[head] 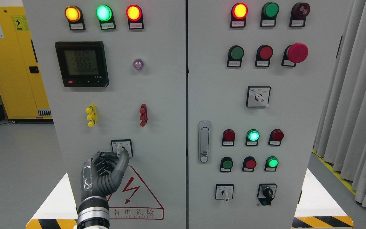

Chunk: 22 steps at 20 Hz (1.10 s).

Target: Turn on light switch 1

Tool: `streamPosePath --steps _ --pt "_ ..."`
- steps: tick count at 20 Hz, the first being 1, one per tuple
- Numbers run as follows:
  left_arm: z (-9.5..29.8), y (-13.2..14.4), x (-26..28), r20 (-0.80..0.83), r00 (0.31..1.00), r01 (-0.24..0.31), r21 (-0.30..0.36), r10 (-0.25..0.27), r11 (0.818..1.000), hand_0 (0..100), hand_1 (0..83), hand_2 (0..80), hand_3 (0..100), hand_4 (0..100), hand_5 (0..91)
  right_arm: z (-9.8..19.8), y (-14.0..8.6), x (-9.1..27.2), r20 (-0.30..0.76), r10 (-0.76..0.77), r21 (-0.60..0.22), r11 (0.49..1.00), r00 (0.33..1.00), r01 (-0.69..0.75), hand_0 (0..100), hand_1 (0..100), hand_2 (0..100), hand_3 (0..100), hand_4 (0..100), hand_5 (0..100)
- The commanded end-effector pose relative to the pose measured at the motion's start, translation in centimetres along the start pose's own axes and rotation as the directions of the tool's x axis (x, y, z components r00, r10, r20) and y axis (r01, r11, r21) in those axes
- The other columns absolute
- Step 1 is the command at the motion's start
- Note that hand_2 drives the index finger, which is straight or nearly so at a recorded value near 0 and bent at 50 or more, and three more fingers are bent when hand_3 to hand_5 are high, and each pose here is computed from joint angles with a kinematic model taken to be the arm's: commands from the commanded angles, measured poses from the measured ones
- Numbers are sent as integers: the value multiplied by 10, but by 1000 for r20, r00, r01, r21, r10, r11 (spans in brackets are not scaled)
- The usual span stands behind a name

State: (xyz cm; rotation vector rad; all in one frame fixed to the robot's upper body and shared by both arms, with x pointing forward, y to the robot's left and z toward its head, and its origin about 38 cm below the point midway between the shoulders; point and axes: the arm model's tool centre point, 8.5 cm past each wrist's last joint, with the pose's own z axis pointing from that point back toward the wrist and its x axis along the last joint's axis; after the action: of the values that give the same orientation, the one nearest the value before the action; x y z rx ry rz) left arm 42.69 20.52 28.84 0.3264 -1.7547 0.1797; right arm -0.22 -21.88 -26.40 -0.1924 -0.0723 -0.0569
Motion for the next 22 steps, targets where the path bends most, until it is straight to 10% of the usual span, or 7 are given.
streamPosePath --steps 1,22 --pt "-1 -1 1 0 1000 0 -2 0 1000 272 668 593 875 867 853 0 0 0 0 0 1 1000 1000 0 0 500 40 0 0 0" --pt "-2 -2 0 -3 1000 4 -3 -4 1000 306 620 596 877 867 848 0 0 0 0 0 1 1000 1000 0 0 500 40 0 0 0"
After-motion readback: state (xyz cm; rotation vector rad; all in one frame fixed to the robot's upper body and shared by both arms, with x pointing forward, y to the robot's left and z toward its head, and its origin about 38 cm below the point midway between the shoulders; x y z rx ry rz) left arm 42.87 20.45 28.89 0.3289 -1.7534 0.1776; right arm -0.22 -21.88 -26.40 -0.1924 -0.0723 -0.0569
